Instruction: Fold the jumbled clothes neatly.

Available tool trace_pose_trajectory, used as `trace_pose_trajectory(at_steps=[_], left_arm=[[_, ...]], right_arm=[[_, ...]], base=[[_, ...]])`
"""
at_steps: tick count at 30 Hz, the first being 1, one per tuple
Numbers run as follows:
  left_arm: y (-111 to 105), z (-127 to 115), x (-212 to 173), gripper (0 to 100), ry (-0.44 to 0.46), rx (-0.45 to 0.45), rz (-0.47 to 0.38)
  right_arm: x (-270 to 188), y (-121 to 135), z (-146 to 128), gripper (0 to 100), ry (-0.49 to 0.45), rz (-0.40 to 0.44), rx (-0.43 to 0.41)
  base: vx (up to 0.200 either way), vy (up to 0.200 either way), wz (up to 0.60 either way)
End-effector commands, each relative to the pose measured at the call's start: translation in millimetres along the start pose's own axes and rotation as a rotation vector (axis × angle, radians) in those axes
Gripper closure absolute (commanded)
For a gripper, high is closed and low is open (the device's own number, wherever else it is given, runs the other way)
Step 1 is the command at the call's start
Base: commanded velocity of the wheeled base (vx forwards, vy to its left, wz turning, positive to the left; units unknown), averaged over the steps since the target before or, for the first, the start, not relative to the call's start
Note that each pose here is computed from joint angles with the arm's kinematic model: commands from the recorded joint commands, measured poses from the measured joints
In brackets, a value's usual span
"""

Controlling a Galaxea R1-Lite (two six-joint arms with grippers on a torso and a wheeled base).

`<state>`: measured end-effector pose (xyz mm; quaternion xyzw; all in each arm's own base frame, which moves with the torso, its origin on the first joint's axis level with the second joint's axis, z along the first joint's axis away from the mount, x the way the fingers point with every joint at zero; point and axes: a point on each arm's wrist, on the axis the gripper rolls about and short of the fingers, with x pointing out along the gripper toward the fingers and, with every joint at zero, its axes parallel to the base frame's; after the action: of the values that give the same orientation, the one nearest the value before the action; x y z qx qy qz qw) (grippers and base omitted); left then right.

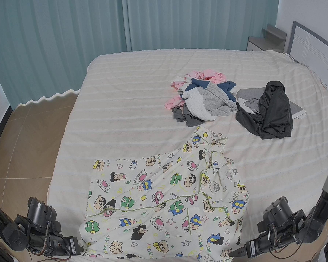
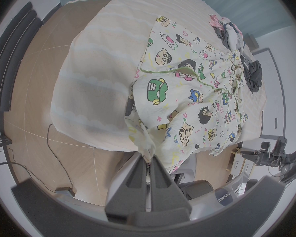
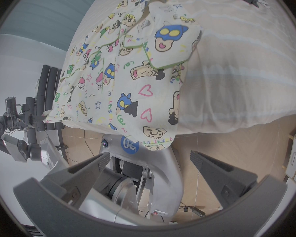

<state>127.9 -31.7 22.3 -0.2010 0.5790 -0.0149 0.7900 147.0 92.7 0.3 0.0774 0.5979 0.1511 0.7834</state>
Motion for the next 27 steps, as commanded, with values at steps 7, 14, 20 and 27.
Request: trace_pose_trajectory(at_steps=[7,14,20,27], left_arm=[[1.8,-3.0,-10.8,100,-0.055,-0.053,-0.024],[2.0,-3.3,-10.4,100,-0.050,-0.054,-0.021],[2.1,-3.5,-10.2,100,-0.046,-0.056,-0.021],[2.3,-3.4,-10.2,100,-0.047,-0.057,-0.020]], right_arm=[[46.3,-3.3,0.8,0,0.036,-0.060,-0.024],[53.4,1.0,-3.7,0,0.037,-0.111,-0.063],[60.2,12.7,6.2,0,-0.033,-0.081,-0.092],[67.1,15.7,9.6,0,-0.038,-0.082,-0.098]], base=[[0.000,0.000,0.00],[0.000,0.000,0.00],[0.000,0.000,0.00],[0.000,0.000,0.00]])
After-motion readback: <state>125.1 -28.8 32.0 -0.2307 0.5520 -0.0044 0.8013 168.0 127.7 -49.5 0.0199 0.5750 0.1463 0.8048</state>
